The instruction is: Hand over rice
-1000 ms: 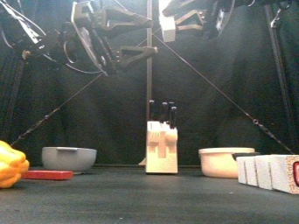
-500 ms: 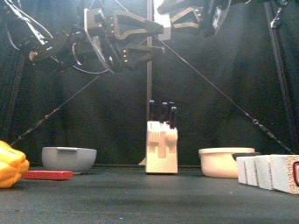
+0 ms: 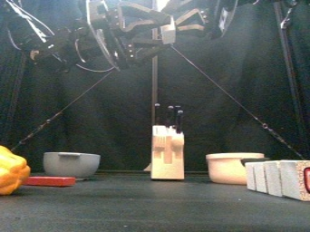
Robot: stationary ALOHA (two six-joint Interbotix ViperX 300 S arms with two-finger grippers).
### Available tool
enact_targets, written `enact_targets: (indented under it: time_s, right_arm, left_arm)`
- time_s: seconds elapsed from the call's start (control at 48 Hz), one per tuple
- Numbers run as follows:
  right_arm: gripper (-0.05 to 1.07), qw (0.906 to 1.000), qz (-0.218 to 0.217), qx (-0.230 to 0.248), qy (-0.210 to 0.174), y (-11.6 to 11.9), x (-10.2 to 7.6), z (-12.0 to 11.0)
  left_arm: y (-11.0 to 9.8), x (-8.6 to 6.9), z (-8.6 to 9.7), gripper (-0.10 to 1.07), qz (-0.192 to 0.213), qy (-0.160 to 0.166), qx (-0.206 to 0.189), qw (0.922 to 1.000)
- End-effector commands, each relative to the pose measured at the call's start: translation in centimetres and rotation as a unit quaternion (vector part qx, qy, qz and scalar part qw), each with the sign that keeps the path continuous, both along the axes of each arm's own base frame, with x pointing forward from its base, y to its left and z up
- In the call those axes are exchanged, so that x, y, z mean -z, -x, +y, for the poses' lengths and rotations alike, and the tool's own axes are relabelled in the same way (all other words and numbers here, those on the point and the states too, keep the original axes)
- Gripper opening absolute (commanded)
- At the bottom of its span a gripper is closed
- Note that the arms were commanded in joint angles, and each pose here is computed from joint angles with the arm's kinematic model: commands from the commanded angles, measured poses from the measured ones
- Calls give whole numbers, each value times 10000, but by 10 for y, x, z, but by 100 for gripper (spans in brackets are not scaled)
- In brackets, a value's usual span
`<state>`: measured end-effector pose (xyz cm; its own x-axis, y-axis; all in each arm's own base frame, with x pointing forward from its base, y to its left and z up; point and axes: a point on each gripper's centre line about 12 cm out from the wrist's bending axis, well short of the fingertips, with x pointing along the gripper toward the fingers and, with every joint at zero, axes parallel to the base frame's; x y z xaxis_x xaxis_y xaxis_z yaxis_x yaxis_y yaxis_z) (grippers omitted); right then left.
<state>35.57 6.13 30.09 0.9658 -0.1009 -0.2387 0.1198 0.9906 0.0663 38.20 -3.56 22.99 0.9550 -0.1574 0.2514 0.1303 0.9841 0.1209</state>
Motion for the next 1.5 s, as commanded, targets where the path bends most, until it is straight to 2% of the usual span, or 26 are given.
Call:
enact_targets:
  time_s: [0.0, 0.167, 0.438, 0.562, 0.708, 0.896, 1.104, 1.208, 1.292, 1.396, 1.479]
  right_arm:
    - [59, 9998, -212, 8, -41, -1, -16, 0]
    - [59, 9997, -223, 34, -27, -1, -16, 0]
    - [59, 9998, -199, 61, -30, 2, -14, -1]
    - [59, 9997, -224, 101, -34, 8, -14, -1]
    - [59, 9997, -148, 169, -89, 16, -7, -3]
    - [59, 9990, 127, 299, -314, 21, 10, -6]
    - [61, 9987, 177, 330, -334, 20, 13, -7]
    - [68, 9987, 201, 342, -334, 21, 15, -8]
    - [80, 9986, 196, 346, -347, 21, 14, -7]
    - [99, 9986, 205, 350, -330, 21, 15, -8]
    - [106, 9987, 201, 344, -311, 21, 14, -8]
  left_arm:
    - [-3, -9, -1, 94, -177, -2, 13, 9998]
    - [-4, -8, -1, 85, -170, -3, 13, 9999]
    - [1, -10, 0, 58, -179, -10, 4, 9998]
    - [8, -13, 1, 49, -201, -8, -4, 9998]
    - [17, -16, 2, 48, -224, -7, -12, 9997]
    - [22, -18, 4, 48, -232, -2, -33, 9997]
    - [20, -14, 4, 48, -178, -5, -33, 9998]
    - [21, -13, 4, 48, -169, 2, -31, 9999]
    - [21, -12, 4, 48, -139, -1, -32, 9999]
    - [21, -11, 4, 48, -109, -5, -34, 9999]
    - [21, -9, 5, 48, -63, -10, -43, 10000]
